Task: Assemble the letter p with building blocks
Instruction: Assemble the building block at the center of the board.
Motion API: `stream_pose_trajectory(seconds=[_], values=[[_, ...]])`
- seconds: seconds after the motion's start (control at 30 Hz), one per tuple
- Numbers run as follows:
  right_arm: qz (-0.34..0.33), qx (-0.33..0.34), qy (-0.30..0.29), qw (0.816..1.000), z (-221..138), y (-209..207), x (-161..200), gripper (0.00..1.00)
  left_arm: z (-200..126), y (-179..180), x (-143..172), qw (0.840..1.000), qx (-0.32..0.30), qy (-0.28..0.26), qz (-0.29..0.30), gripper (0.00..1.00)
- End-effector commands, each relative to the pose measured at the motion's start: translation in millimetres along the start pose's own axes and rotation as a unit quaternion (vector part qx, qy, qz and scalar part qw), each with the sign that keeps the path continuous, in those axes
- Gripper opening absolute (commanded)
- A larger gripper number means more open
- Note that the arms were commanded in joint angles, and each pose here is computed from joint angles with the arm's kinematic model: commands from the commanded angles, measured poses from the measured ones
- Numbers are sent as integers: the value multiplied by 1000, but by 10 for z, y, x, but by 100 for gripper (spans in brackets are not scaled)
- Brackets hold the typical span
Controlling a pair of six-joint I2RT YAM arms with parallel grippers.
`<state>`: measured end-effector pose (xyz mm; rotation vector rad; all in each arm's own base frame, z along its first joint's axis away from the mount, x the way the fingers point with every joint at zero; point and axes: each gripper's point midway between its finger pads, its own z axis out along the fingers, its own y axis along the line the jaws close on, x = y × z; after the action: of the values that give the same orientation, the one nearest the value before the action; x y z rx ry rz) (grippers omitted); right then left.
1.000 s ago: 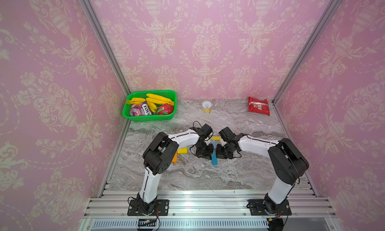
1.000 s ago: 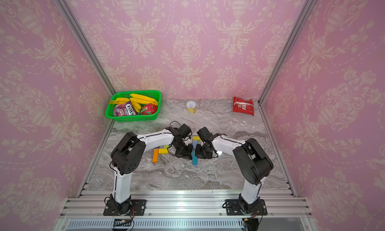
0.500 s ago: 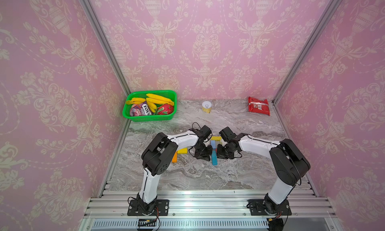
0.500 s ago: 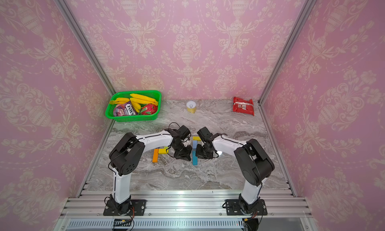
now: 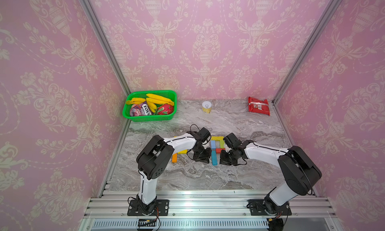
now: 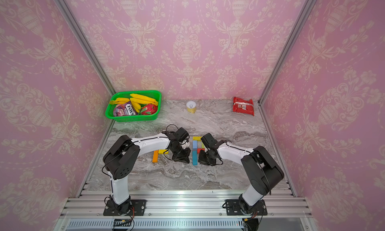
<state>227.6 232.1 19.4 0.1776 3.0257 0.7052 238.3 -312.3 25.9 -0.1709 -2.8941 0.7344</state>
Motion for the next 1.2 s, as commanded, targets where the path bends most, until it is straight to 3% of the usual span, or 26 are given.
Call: stream_pose_trajectory(seconds=[0.0,0.6,1.17], values=[[9,-27,-2,1000,44,82,6,9,10,-49,27,1000,10,3,5,0],[9,-14,15,1000,153,97,-59,9,169,-69,2,999,13,37,2,0],[12,-8,19,1000,163,67,-62,9,166,-78,-114,999,8,31,-2,0]])
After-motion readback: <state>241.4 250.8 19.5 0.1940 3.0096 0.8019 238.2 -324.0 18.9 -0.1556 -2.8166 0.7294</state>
